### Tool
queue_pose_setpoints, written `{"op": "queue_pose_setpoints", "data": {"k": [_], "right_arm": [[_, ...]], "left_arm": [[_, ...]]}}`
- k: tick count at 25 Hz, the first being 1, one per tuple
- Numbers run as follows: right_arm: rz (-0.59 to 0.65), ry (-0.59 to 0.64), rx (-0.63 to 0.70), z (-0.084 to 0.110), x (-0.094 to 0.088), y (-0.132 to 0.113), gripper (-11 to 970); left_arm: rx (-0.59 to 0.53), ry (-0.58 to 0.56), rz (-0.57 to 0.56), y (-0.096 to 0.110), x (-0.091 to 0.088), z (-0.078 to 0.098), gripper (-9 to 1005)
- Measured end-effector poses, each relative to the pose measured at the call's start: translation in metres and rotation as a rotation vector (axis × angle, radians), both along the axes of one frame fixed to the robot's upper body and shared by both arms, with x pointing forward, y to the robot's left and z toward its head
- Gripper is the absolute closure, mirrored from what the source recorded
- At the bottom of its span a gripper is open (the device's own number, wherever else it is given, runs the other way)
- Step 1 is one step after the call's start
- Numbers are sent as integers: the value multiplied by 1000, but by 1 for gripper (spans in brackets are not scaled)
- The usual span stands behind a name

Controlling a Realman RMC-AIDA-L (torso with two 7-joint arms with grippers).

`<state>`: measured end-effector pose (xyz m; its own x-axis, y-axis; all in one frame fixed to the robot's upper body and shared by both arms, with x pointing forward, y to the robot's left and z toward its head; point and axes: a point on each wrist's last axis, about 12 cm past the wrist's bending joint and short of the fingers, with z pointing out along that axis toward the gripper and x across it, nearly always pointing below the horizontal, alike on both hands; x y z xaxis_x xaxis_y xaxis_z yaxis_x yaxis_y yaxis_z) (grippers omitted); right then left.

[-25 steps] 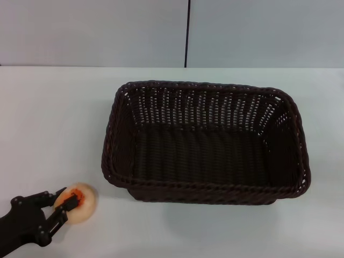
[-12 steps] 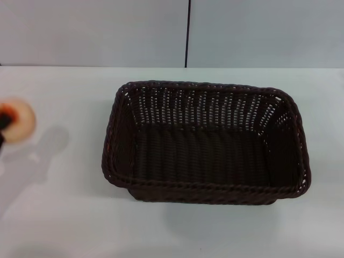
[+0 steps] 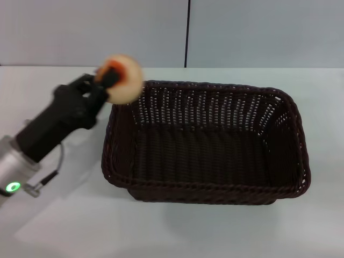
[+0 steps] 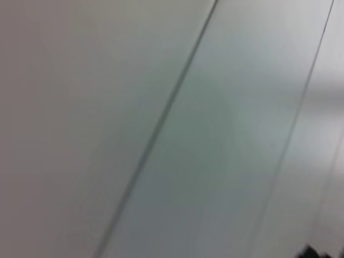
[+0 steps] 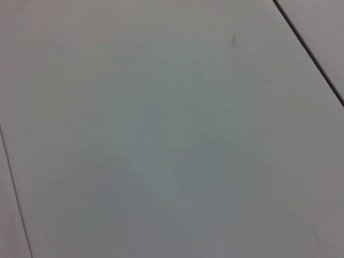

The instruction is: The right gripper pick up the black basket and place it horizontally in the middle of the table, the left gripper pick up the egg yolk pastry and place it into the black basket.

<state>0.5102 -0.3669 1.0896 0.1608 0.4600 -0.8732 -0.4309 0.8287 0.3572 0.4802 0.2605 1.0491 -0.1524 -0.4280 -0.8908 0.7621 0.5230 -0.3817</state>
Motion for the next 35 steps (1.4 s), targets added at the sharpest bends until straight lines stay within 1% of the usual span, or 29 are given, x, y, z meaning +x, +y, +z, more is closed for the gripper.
{"op": "queue_pose_setpoints", "data": {"k": [1,4,6,11,12,14,16,17,18,19,20,21,22,25,26,31,35], "right_arm": [[0,2,2,-1,0,0,508],[-2,5,7,-2,-1,0,508],[-2,5,7,-2,-1,0,508],[-2,0,9,-1,0,1,508],[-3,-4,11,0,0,0,508],[-10,-15,17,1,0,0,508],[-22,-28,29,2,-1,-1,508],[-36,-41,42,3,-3,-3,508],[-36,-41,42,3,-3,-3,508],[-45,-48,50,2,-5,-4,508],[-51,-53,55,2,-7,-5,508],[-63,-59,62,2,-9,-7,508],[-91,-68,79,1,-13,-11,508],[-121,-74,97,0,-17,-15,508],[-133,-75,103,-1,-19,-16,508],[-174,-73,125,-5,-26,-22,508],[-189,-72,138,-6,-28,-23,508]], "left_arm": [[0,0,0,0,0,0,910],[31,21,-62,-11,4,-2,861],[36,20,-72,-12,5,-2,829],[4,-2,-43,-7,3,2,586],[-8,-14,-25,-4,2,3,516],[-35,-55,38,6,-3,5,376],[-66,-117,143,20,-12,8,336],[-84,-167,232,31,-19,10,316],[-95,-198,291,38,-24,11,296],[-98,-213,329,43,-27,12,276],[-107,-246,420,54,-35,12,255],[-114,-265,476,60,-40,13,235],[-126,-275,564,70,-47,12,215],[-155,-290,754,92,-65,10,155],[-159,-295,808,98,-71,9,151],[-156,-306,929,115,-87,8,136],[-150,-309,954,118,-91,8,136]]}}
